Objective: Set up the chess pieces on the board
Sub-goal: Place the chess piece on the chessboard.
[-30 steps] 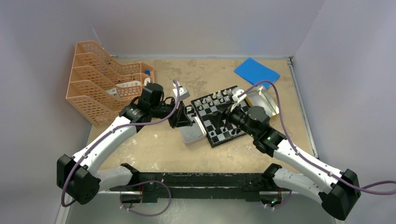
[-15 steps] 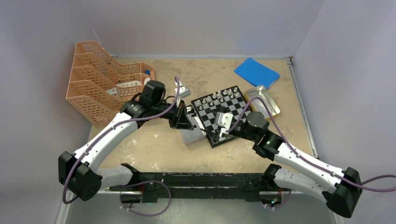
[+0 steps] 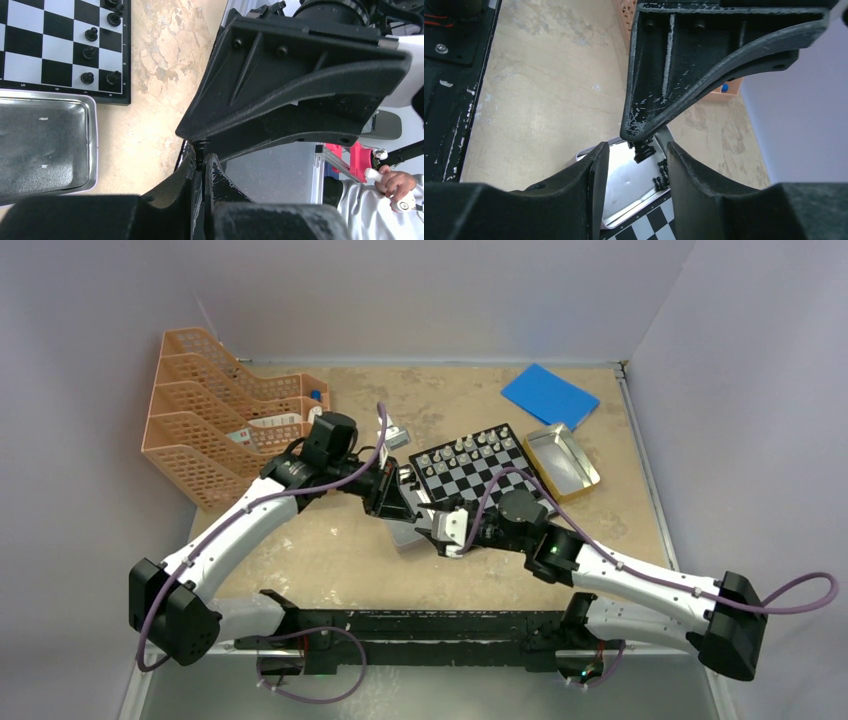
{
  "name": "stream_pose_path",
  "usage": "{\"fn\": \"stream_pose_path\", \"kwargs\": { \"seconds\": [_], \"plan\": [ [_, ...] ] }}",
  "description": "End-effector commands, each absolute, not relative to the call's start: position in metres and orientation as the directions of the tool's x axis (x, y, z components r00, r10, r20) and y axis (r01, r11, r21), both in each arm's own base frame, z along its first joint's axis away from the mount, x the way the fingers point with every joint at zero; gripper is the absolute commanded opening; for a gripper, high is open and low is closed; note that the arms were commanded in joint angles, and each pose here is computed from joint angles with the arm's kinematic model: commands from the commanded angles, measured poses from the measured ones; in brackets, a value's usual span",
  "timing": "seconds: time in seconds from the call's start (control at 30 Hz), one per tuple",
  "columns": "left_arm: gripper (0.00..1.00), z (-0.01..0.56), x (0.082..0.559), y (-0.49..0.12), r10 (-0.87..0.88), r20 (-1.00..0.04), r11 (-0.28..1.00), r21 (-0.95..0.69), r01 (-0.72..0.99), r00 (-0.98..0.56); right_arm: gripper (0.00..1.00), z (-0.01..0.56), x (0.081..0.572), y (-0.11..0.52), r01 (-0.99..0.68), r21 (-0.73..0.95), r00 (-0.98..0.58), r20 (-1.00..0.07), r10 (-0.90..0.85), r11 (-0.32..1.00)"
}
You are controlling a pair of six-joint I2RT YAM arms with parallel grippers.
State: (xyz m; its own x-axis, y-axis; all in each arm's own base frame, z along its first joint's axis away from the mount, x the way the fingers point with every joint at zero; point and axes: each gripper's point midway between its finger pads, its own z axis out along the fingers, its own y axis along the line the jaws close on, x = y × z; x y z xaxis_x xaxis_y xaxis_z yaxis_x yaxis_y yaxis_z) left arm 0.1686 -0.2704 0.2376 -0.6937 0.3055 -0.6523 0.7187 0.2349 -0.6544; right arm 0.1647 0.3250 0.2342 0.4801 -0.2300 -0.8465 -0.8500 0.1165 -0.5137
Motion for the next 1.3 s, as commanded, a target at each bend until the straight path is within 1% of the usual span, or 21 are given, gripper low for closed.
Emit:
{"fn": "stream_pose_path", "kwargs": {
  "seconds": [0.0,0.13,0.23,0.27,0.4,0.57,0.63,0.7,0.8,0.97,1.17,1.2,1.27],
  "plan": [
    [0.00,0.258,0.170,-0.276,0.291,-0.676,0.177,-0.657,0.733,-0.677,0.45,0.255,0.168,0.333,-0.802,-0.579,0.548,-0.811,-0.204,0.150],
    [0.00,0.260,0.171,-0.276,0.291,-0.678,0.176,-0.655,0.735,-0.675,0.30,0.253,0.165,0.332,-0.796,-0.585,0.554,-0.807,-0.203,0.153],
    [0.00,0.267,0.174,-0.277,0.284,-0.690,0.186,-0.642,0.744,-0.666,0.14,0.255,0.162,0.330,-0.805,-0.565,0.538,-0.824,-0.176,0.180],
    [0.00,0.271,0.175,-0.277,0.279,-0.694,0.189,-0.637,0.747,-0.663,0.10,0.257,0.161,0.329,-0.815,-0.547,0.523,-0.837,-0.162,0.192],
    [0.00,0.287,0.179,-0.278,0.242,-0.720,0.192,-0.622,0.759,-0.651,0.00,0.258,0.157,0.333,-0.879,-0.414,0.404,-0.910,-0.091,0.238],
    [0.00,0.300,0.180,-0.278,0.180,-0.761,0.190,-0.595,0.781,-0.623,0.00,0.276,0.162,0.333,-0.915,-0.208,0.243,-0.968,0.060,0.346],
    [0.00,0.298,0.184,-0.277,0.169,-0.771,0.213,-0.580,0.786,-0.614,0.00,0.284,0.162,0.333,-0.921,-0.145,0.197,-0.974,0.111,0.362],
    [0.03,0.296,0.187,-0.276,0.165,-0.779,0.239,-0.563,0.791,-0.605,0.00,0.290,0.164,0.332,-0.919,-0.092,0.161,-0.975,0.152,0.382],
    [0.03,0.296,0.191,-0.274,0.153,-0.796,0.259,-0.540,0.801,-0.586,0.00,0.294,0.168,0.329,-0.911,-0.014,0.103,-0.975,0.195,0.413],
    [0.01,0.298,0.191,-0.275,0.139,-0.805,0.249,-0.535,0.807,-0.577,0.00,0.299,0.168,0.331,-0.912,0.080,0.030,-0.965,0.261,0.401],
    [0.00,0.293,0.195,-0.278,0.137,-0.799,0.249,-0.544,0.801,-0.586,0.00,0.290,0.170,0.336,-0.907,0.141,-0.033,-0.963,0.268,0.396],
    [0.00,0.293,0.197,-0.278,0.137,-0.802,0.256,-0.539,0.803,-0.582,0.03,0.289,0.171,0.336,-0.905,0.146,-0.038,-0.963,0.265,0.400],
    [0.00,0.292,0.202,-0.278,0.137,-0.804,0.278,-0.530,0.801,-0.579,0.17,0.288,0.172,0.333,-0.895,0.162,-0.052,-0.963,0.264,0.415]
  ]
}}
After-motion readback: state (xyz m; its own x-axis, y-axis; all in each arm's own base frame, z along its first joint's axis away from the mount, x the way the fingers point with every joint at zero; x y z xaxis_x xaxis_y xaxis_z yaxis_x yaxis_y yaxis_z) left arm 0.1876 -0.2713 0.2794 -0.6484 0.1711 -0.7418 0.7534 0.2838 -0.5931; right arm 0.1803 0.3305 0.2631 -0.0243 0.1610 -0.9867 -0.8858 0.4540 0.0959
